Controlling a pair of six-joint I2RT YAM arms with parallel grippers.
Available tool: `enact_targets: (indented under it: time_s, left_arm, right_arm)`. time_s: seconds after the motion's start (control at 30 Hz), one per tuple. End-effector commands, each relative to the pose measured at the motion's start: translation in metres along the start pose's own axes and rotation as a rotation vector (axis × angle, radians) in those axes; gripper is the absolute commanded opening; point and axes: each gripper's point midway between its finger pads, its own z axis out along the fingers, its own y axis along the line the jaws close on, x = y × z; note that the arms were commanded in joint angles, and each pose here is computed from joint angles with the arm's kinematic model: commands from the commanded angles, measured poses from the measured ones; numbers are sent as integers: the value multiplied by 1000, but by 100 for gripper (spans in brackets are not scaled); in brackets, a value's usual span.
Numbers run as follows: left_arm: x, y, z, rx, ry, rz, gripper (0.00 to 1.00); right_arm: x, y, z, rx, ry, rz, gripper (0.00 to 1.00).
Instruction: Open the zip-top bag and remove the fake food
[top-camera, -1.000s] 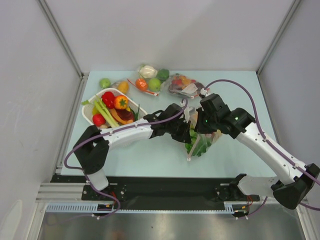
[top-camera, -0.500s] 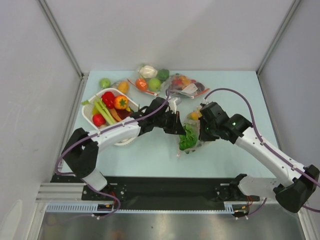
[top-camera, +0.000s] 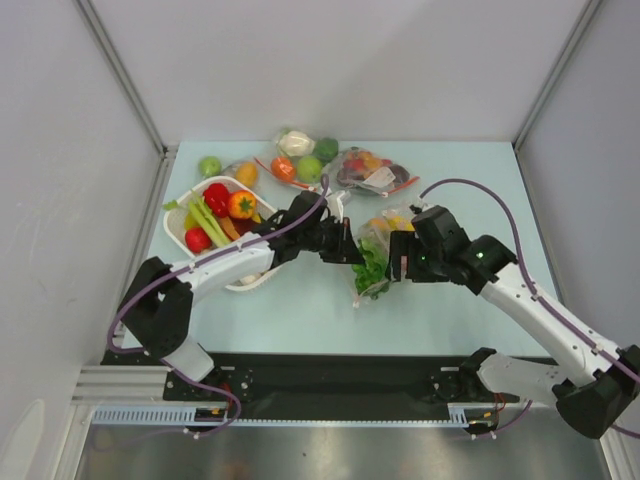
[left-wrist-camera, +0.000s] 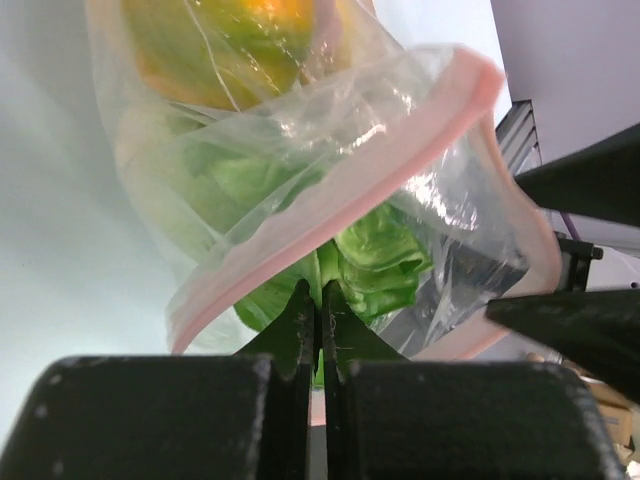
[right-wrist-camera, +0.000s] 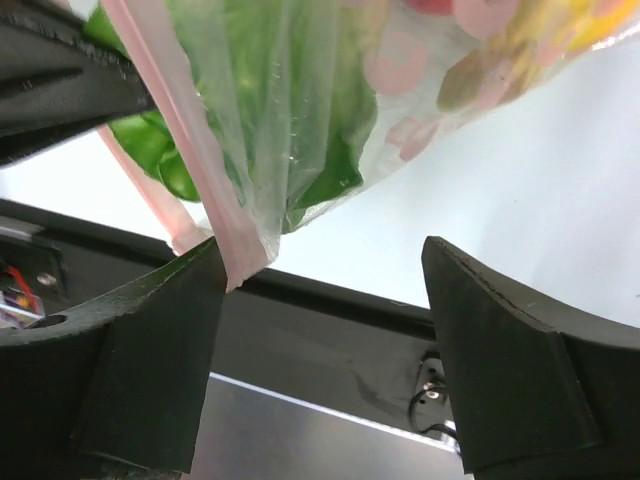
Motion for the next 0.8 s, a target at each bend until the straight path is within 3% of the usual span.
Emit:
enact_targets:
  time_s: [0.0,0.2,0.37,0.53,0.77]
  left_arm:
    - [-15,-14,-5,60,-54,54,0]
    - [-13,-12,-5,54,-52,57,0]
    - [-11,-10,-5,48,-43,58,0]
    - [-9,-9,-5,49,-39,58,0]
    - [-6,-5,-4,37,-32,55,0]
  right_arm:
    - [-15,-1,-9,-58,-83,89,83]
    - [-12,-29,13,-42,-70,202,84]
    - [-37,-45,29,-94,-148,342,84]
    - [-44,-42,44,-144,-142,387,83]
    - [-59,-34,33,-226,-235,489,82]
